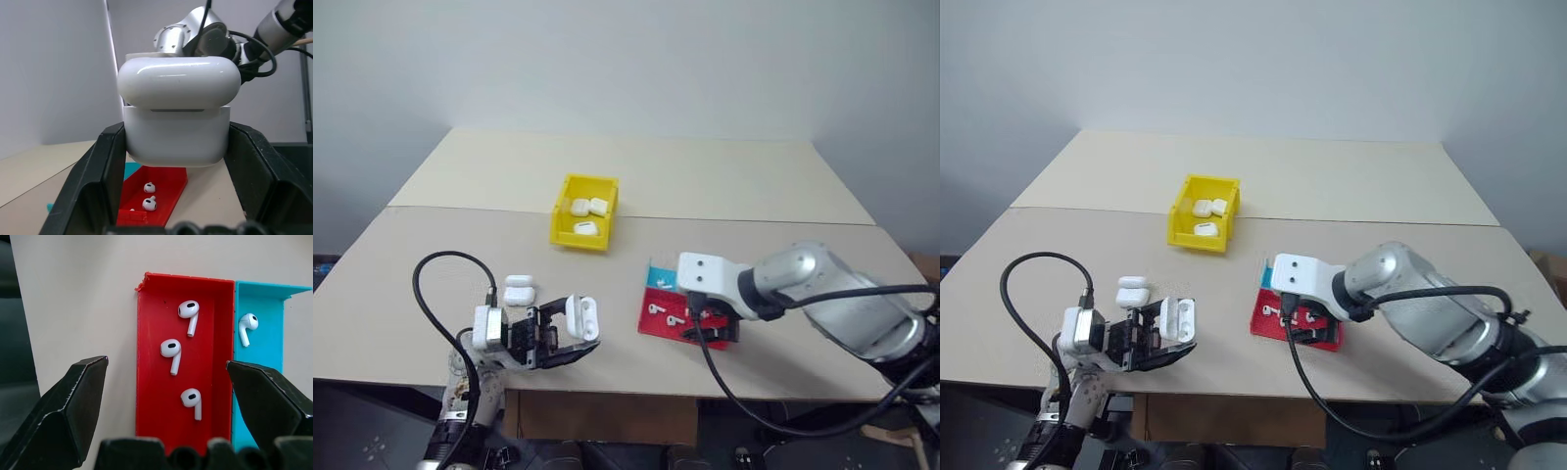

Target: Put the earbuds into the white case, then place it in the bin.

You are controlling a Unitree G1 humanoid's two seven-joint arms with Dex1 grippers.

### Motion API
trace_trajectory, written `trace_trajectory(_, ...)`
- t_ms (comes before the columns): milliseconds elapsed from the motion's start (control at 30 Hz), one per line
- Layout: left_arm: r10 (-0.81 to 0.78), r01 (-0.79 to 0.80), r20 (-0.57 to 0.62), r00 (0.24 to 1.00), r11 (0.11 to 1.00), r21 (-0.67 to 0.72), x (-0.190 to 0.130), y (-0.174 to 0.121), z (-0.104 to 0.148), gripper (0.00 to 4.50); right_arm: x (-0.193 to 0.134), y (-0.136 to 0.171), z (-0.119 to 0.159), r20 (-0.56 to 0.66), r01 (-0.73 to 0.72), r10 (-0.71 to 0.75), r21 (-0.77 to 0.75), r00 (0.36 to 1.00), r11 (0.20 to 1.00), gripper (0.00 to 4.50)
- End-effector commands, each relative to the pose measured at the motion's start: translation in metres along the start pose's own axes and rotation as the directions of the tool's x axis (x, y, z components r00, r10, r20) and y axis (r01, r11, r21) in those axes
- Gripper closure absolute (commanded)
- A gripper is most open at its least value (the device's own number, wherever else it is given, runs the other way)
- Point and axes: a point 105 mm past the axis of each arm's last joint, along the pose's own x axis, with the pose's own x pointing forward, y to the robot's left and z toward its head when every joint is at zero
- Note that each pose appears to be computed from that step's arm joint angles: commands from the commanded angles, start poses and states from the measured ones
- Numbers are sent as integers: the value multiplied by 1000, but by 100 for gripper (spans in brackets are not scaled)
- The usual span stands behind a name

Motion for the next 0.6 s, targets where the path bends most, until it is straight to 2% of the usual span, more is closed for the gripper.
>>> trace_trajectory(33,-8,6,55,998,999,39,1,3,10,172,1,-8,3,-23,38,-38,-19,999,999,90)
trace_trajectory(67,-14,11,59,998,999,37,0,2,11,172,4,-10,3,-26,44,-44,-12,999,999,121)
trace_trajectory(233,-27,26,66,997,999,26,0,-4,15,172,16,-10,2,-58,17,-19,-37,998,999,121)
trace_trajectory(333,-40,39,65,997,999,24,0,-7,16,172,24,-10,1,-79,9,-14,-65,997,998,178)
trace_trajectory(600,-46,46,-6,999,999,25,-4,-12,14,172,35,-16,1,-101,-1,-9,-101,995,995,178)
